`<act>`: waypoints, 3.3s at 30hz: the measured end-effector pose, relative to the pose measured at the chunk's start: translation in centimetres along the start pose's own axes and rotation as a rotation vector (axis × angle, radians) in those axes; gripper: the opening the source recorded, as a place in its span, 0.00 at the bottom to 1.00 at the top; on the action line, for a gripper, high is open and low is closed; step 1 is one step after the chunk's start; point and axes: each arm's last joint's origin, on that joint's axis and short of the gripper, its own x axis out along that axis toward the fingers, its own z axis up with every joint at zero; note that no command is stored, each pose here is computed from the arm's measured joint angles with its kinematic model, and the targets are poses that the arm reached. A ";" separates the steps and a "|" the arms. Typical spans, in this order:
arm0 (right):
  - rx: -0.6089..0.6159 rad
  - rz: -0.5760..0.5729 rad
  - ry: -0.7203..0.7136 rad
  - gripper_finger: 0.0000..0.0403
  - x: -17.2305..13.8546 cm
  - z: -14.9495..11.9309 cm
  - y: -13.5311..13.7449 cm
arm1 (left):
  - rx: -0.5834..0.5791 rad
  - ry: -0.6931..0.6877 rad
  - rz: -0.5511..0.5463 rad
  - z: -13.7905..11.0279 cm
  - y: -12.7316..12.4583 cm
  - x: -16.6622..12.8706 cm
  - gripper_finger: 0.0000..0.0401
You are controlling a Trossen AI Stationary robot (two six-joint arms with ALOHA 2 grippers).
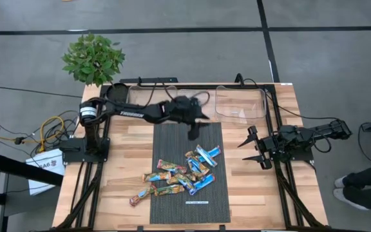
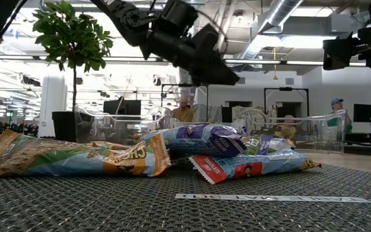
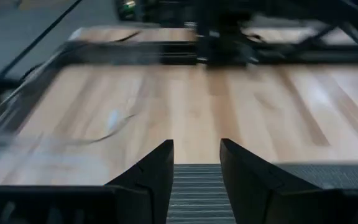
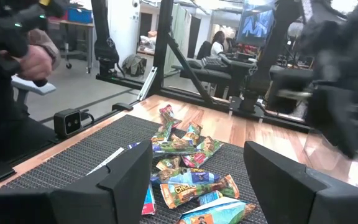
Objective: Pick and place Granola Bars by type
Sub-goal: Put the blue granola bar into the white bin
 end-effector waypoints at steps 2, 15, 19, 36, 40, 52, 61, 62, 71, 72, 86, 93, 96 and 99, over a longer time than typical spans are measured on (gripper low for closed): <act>0.000 0.000 0.001 0.62 0.0 0.0 0.0 | 0.091 0.002 -0.037 0.1 -1.6 0.3 0.31; 0.000 0.000 0.000 0.62 0.0 0.0 0.0 | 0.413 0.085 -0.133 -0.1 -10.7 0.7 0.31; 0.000 0.000 0.000 0.62 0.0 0.0 0.0 | 0.457 0.164 -0.169 -0.8 -12.9 0.4 0.31; 0.000 0.000 0.000 0.62 0.0 0.0 0.0 | 0.767 0.385 -0.358 -3.5 -19.2 -1.6 0.31; 0.000 0.000 0.000 0.62 0.0 0.0 0.0 | 0.781 0.397 -0.358 -3.6 -19.9 -1.8 0.31; 0.000 0.000 0.000 0.62 0.0 0.0 0.0 | 0.764 0.456 -0.392 -4.3 -21.7 -2.7 0.31; 0.000 0.000 0.000 0.62 0.0 0.0 0.0 | 0.787 0.492 -0.410 -4.7 -22.2 -3.1 0.31; 0.000 0.000 0.000 0.62 0.0 0.0 0.0 | 0.788 0.494 -0.405 -4.7 -22.1 -3.1 0.31; 0.000 0.000 0.000 0.62 0.0 0.0 0.0 | 0.817 0.527 -0.366 -5.8 -22.2 -2.1 0.31; 0.000 0.000 0.000 0.62 0.0 0.0 0.0 | 0.830 0.527 -0.349 -5.9 -22.2 -1.9 0.31; 0.000 0.000 0.003 0.62 0.0 0.0 0.0 | 0.855 0.509 -0.348 -6.4 -22.2 -1.2 0.31; 0.000 0.000 0.002 0.62 0.0 0.0 0.0 | 0.860 0.481 -0.307 -6.9 -22.3 -0.1 0.31; 0.000 0.000 0.002 0.62 0.0 0.0 0.0 | 0.860 0.480 -0.305 -6.9 -22.3 0.0 0.30; 0.000 0.001 0.004 0.62 0.0 0.0 0.0 | 0.862 0.480 -0.299 -6.8 -22.3 0.0 0.26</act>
